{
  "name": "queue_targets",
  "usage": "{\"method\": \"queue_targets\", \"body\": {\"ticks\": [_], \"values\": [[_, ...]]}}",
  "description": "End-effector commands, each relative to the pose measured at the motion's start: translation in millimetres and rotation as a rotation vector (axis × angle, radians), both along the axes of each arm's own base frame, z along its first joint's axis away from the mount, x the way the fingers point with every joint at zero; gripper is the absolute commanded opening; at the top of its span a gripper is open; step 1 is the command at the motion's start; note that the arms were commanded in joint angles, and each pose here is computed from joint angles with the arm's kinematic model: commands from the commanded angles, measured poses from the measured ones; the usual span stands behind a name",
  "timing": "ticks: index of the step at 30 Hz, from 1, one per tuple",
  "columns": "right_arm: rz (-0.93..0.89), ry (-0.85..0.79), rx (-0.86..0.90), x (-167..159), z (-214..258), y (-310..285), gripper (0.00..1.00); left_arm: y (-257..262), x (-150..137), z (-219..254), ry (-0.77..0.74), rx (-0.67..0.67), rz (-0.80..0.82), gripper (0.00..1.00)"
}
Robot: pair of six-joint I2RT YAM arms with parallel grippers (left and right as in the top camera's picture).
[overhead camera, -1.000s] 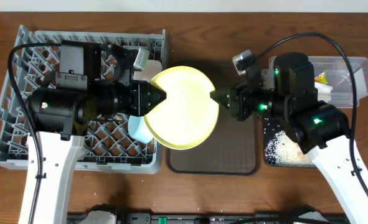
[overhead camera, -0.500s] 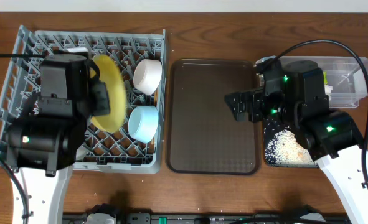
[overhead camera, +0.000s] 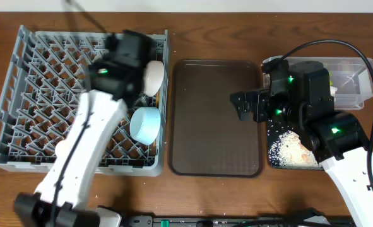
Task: Sort waste into correct bins and load items into the dishwasher
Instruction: 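Lower the yellow plate upright into the rack slots with the left gripper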
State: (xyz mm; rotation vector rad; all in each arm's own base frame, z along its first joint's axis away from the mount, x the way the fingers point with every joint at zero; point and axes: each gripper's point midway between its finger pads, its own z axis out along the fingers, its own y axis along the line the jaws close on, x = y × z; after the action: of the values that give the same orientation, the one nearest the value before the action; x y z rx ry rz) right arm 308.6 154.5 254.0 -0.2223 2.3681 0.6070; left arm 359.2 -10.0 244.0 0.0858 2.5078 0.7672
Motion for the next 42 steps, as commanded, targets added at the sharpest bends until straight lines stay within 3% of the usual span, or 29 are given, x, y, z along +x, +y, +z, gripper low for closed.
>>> {"method": "queue_targets", "body": {"ticks": [1, 8, 13, 33, 42], "values": [[-0.024, -0.005, 0.009, 1.3, 4.2, -3.8, 0.99, -1.8, 7.9, 1.2, 0.022, 0.182, -0.036, 0.08], [-0.025, 0.015, 0.002, -2.0, 0.5, -4.9, 0.99, -11.9, 22.8, -28.2, 0.080, 0.205, -0.051, 0.07], [-0.025, 0.018, 0.001, -2.5, 0.0, -5.1, 0.99, -23.6, 33.7, -36.6, 0.053, 0.137, -0.066, 0.08], [-0.025, 0.063, -0.014, -10.3, -8.1, -7.7, 0.99, -2.6, 34.4, -67.2, 0.098, 0.045, -0.019, 0.10], [-0.024, 0.064, -0.014, -10.5, -8.1, -7.5, 0.99, -11.4, 29.6, -88.7, 0.198, 0.016, -0.104, 0.13]]}}
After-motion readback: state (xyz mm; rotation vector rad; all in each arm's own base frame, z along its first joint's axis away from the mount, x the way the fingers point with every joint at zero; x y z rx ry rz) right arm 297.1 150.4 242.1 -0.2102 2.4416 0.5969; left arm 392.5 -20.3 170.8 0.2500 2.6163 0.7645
